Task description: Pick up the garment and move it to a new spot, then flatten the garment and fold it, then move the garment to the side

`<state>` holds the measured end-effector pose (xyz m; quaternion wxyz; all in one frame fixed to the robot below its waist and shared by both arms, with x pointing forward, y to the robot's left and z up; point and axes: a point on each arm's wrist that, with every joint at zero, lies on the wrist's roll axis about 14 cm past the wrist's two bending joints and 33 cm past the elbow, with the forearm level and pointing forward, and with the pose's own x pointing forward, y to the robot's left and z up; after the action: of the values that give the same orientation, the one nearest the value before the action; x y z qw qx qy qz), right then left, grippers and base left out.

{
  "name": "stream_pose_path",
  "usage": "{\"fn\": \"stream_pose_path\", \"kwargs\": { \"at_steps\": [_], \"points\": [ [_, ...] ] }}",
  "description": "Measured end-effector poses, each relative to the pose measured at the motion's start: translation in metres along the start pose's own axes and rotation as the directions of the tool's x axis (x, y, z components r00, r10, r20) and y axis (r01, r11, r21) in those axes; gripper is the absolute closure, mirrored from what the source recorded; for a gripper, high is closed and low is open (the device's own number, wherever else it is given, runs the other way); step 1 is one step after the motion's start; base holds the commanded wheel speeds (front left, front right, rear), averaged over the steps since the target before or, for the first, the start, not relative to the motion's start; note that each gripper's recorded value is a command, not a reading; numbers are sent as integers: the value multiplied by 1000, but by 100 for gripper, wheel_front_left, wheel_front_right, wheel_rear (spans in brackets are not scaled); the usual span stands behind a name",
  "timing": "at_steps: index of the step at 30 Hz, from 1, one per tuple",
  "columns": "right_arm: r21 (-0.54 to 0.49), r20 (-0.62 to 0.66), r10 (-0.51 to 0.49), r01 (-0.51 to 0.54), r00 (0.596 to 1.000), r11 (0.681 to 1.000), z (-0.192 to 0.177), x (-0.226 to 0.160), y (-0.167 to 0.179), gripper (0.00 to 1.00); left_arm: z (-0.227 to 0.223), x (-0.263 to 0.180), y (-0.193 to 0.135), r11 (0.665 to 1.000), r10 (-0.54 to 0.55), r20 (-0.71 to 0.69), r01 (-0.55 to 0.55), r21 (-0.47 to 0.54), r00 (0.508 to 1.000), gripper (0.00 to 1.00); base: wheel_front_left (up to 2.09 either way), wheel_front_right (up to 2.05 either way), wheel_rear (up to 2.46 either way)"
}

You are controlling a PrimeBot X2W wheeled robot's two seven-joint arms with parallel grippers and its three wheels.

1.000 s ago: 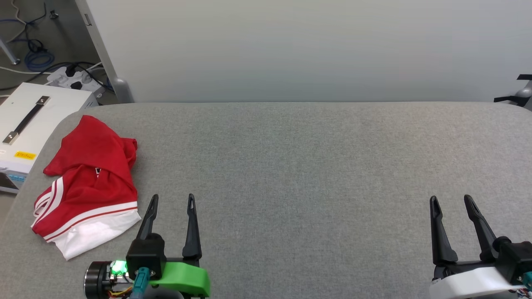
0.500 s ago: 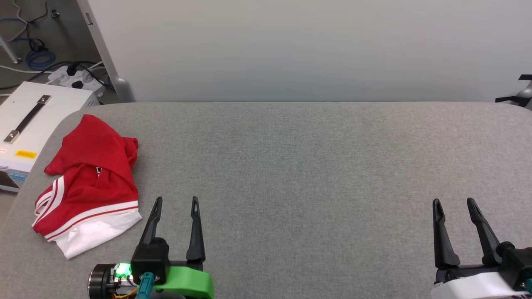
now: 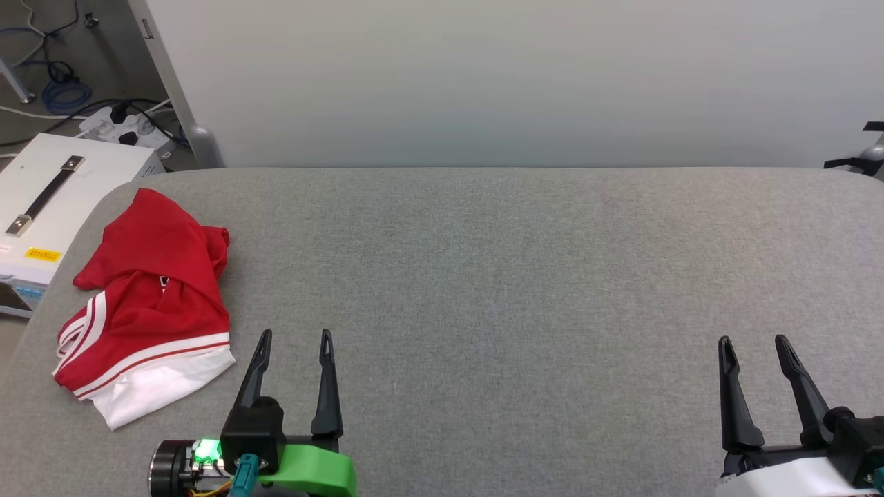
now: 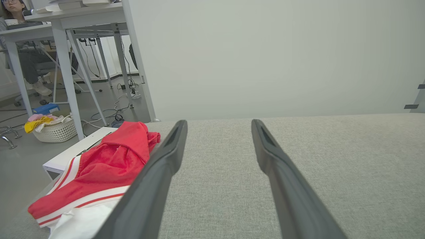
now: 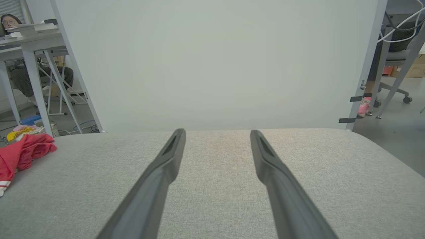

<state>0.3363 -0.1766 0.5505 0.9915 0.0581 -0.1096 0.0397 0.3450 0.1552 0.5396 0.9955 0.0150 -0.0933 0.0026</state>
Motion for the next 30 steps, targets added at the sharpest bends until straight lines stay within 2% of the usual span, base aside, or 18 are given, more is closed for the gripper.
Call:
{"fn": "stream_pose_path", "kwargs": {
  "at_steps": [15,25,30],
  "points": [
    [12,-19,43,-43,999,999,-8,9,13,0,-6,-5,14,999,47,-20,-47,9,999,0,0,0,0],
    [46,-46,153,-151,987,987,-22,27,48,0,-10,-18,48,987,156,-41,-155,33,987,0,0,0,0],
    [76,-57,242,-238,969,968,-30,37,78,0,-11,-32,70,973,230,-52,-228,50,972,0,0,0,0]
  ]
}}
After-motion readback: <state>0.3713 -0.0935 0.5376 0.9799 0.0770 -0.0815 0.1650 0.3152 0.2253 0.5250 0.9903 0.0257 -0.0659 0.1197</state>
